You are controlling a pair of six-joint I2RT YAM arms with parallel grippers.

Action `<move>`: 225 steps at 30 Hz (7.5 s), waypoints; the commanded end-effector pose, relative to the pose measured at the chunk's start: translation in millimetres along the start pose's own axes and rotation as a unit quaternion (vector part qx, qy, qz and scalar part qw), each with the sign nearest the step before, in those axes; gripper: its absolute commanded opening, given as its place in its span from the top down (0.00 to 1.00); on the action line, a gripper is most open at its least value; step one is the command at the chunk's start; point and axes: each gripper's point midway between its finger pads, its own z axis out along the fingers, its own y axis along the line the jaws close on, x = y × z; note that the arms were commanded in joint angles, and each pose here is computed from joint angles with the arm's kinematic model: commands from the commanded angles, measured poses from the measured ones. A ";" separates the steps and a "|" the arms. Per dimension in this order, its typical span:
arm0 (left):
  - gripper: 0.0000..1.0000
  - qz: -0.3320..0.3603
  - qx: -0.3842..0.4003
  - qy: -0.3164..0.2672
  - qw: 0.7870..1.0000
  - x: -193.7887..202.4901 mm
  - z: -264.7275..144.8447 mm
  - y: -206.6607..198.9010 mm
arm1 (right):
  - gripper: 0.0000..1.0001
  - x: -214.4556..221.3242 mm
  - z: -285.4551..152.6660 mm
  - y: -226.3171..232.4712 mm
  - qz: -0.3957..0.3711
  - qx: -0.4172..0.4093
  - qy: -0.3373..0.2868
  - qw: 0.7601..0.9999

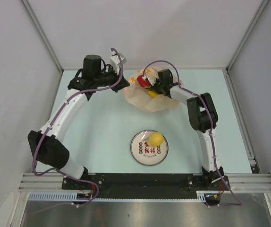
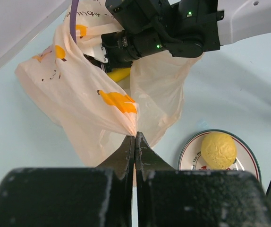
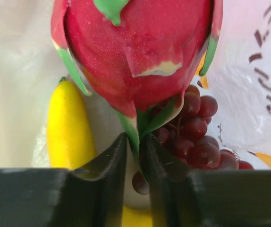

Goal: Take the fake fruits out of the plastic bag
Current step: Take out the fake fruit from the plastic bag, then place the fake fruit on the plate, then take out the fake fruit from the plastic bag.

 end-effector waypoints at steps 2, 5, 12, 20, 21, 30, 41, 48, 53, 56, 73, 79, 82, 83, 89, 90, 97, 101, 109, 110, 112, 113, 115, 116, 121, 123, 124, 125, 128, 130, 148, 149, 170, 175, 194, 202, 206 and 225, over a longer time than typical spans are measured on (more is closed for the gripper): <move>1.00 0.009 0.013 -0.026 1.000 -22.9 0.2 -4.7 | 0.88 -2.3 0.5 -16.6 -0.004 0.020 0.004 1.000; 1.00 0.006 0.013 -0.027 1.000 -24.0 1.1 -4.4 | 0.99 -7.9 -7.3 -15.6 -0.022 0.010 -0.002 1.000; 0.99 -0.016 -0.029 -0.037 0.999 -32.9 13.0 18.6 | 1.00 -60.3 -76.5 -31.5 -0.087 0.035 -0.094 0.991; 1.00 -0.002 -0.063 -0.040 0.997 -50.1 29.1 52.3 | 1.00 -97.5 -149.0 -30.6 -0.197 0.043 -0.177 0.963; 1.00 -0.004 -0.063 -0.030 0.998 -43.6 37.3 58.7 | 1.00 -100.8 -153.9 -30.5 -0.203 0.045 -0.184 0.961; 0.93 0.015 -0.091 -0.029 0.995 -55.2 39.2 80.9 | 1.00 -141.0 -216.6 -42.8 -0.240 0.114 -0.267 0.926; 0.06 0.084 -0.127 -0.130 0.980 -153.8 -39.1 51.3 | 1.00 -186.5 -321.0 -33.3 -0.280 0.161 -0.363 0.874; 0.12 0.101 0.014 -0.168 0.980 -168.5 -74.6 -30.8 | 1.00 -195.5 -371.1 20.8 -0.333 0.124 -0.388 0.851; 0.13 0.061 0.150 -0.159 0.974 -140.2 -100.8 -99.3 | 1.00 -203.0 -408.1 58.4 -0.387 0.119 -0.401 0.821; 0.13 0.019 0.204 -0.146 0.968 -114.9 -109.4 -124.7 | 1.00 -199.0 -419.4 80.1 -0.409 0.103 -0.399 0.814; 0.25 -0.033 0.264 -0.105 0.958 -39.5 -102.8 -156.1 | 1.00 -212.1 -457.6 147.0 -0.454 0.090 -0.418 0.782; 0.37 -0.050 0.273 -0.094 0.956 -27.5 -97.6 -158.0 | 1.00 -214.5 -459.7 151.5 -0.450 0.087 -0.424 0.781; 0.39 -0.064 0.284 -0.097 0.952 -28.5 -96.1 -160.3 | 1.00 -210.2 -453.5 157.8 -0.454 0.072 -0.417 0.784; 0.43 -0.062 0.287 -0.101 0.950 -28.7 -94.1 -160.0 | 1.00 -209.6 -452.7 160.2 -0.454 0.066 -0.418 0.784; 0.94 -0.076 0.288 -0.088 0.951 -13.1 -85.4 -157.2 | 1.00 -206.1 -448.3 166.1 -0.448 0.054 -0.412 0.792; 1.00 -0.076 0.285 -0.088 0.951 -11.1 -85.1 -157.5 | 1.00 -201.2 -443.2 162.8 -0.448 0.058 -0.397 0.799; 1.00 -0.063 0.262 -0.058 0.961 21.0 -70.3 -167.0 | 0.33 -143.0 -408.0 153.5 -0.421 0.019 -0.306 0.854; 1.00 -0.057 0.236 -0.037 0.969 54.3 -54.0 -165.8 | 0.17 -103.4 -412.9 127.9 -0.399 0.027 -0.242 0.884; 1.00 -0.036 0.217 -0.034 0.975 100.1 -19.7 -171.0 | 0.11 -15.2 -409.7 49.8 -0.299 0.088 -0.094 0.946; 1.00 -0.034 0.214 -0.036 0.976 106.2 -16.3 -169.0 | 0.11 -9.4 -409.6 43.4 -0.285 0.096 -0.081 0.950; 1.00 -0.024 0.209 -0.039 0.977 110.7 -11.1 -165.9 | 0.11 -1.0 -410.5 34.7 -0.258 0.109 -0.066 0.958; 1.00 -0.021 0.204 -0.035 0.978 115.1 -8.5 -163.1 | 0.11 4.7 -413.3 29.3 -0.237 0.122 -0.055 0.962; 1.00 -0.002 0.202 -0.030 0.979 120.9 -6.6 -160.5 | 0.11 10.8 -415.3 25.1 -0.218 0.134 -0.041 0.966; 1.00 0.011 0.196 -0.032 0.980 121.3 -5.1 -157.6 | 0.11 12.7 -417.2 25.9 -0.201 0.136 -0.042 0.969; 1.00 0.011 0.186 -0.036 0.982 125.3 2.3 -152.1 | 0.12 31.3 -414.9 32.9 -0.187 0.124 -0.020 0.974; 1.00 0.010 0.172 -0.036 0.984 125.8 8.3 -145.6 | 0.12 38.1 -411.9 33.0 -0.194 0.126 -0.010 0.973; 1.00 0.014 0.165 -0.037 0.985 125.4 10.2 -142.2 | 0.12 39.1 -411.5 32.3 -0.193 0.128 -0.007 0.973; 1.00 0.016 0.161 -0.038 0.986 125.7 11.7 -140.0 | 0.12 39.2 -410.8 31.6 -0.191 0.128 -0.006 0.973; 1.00 0.005 0.164 -0.035 0.986 128.9 14.8 -137.9 | 0.12 40.1 -404.5 30.4 -0.185 0.129 -0.003 0.974; 1.00 -0.004 0.165 -0.028 0.986 134.6 17.7 -137.5 | 0.12 40.3 -399.2 31.4 -0.186 0.128 -0.004 0.974; 0.32 -0.058 0.134 0.000 0.989 119.4 5.9 -134.4 | 0.12 45.5 -380.3 39.4 -0.191 0.123 -0.011 0.974; 0.32 -0.059 0.134 -0.002 0.989 116.1 5.1 -134.2 | 0.12 45.9 -378.8 40.3 -0.191 0.121 -0.011 0.974; 0.21 -0.056 -0.002 -0.054 0.997 20.9 -22.4 -43.9 | 0.19 -36.6 -332.2 -21.3 -0.035 0.181 -0.136 0.974; 0.10 -0.047 -0.039 -0.056 0.997 13.6 -18.1 -24.4 | 0.27 -75.8 -310.0 -25.1 0.041 0.136 -0.180 0.973; 0.05 0.026 -0.209 -0.048 0.976 -1.7 -31.8 34.1 | 0.19 -159.3 -321.7 17.8 0.070 0.100 -0.310 0.943; 0.06 -0.001 -0.092 -0.021 0.996 14.1 1.0 -2.1 | 0.29 -133.4 -277.0 32.1 0.067 0.060 -0.254 0.963; 0.11 0.038 -0.152 0.037 0.987 45.3 13.0 14.7 | 0.35 -95.9 -232.1 40.4 0.067 0.028 -0.190 0.979; 1.00 -0.030 -0.008 0.011 0.999 36.8 43.7 -29.7 | 0.59 138.3 -188.7 72.6 0.061 -0.106 0.178 0.976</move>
